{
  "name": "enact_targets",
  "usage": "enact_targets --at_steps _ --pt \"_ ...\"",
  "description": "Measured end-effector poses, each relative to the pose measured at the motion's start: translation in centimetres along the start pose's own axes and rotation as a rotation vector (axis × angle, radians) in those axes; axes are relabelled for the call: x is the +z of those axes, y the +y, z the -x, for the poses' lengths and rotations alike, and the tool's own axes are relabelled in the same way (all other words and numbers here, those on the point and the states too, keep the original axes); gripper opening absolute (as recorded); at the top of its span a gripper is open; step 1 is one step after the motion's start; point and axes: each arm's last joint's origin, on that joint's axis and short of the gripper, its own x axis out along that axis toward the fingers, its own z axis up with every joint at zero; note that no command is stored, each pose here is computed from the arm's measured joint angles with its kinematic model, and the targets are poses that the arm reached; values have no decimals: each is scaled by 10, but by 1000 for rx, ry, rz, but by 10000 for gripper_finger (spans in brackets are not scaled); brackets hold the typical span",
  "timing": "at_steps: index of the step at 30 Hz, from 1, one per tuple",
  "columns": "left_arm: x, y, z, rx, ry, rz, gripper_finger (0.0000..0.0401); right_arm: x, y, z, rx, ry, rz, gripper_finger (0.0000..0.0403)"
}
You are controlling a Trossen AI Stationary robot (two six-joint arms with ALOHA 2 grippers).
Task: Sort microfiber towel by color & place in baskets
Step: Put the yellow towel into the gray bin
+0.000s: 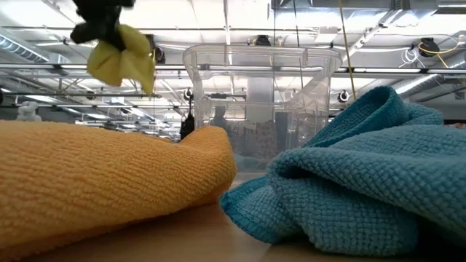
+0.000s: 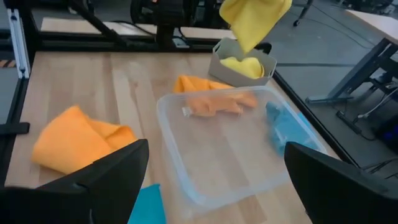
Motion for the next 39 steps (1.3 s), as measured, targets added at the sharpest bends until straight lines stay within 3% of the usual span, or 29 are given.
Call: enact_targets --at_steps 4,10,14,23,34,39 --pt "0 -6 -34 -69 59 -163 16 0 0 0 -1 -2 -1 368" --pt "-6 -14 -82 -96 112 -266 20 0 0 0 3 3 -1 368" --pt "-14 -23 -96 -246 77 -334 30 0 0 0 5 4 0 368" --pt "-20 -41 -102 -380 19 -349 34 0 0 0 0 -1 5 368" --pt "-37 -58 -124 -424 43 -344 36 -3 4 8 29 -2 15 367" --pt "-36 -58 -125 -471 -9 -314 51 -4 5 10 29 -15 19 367"
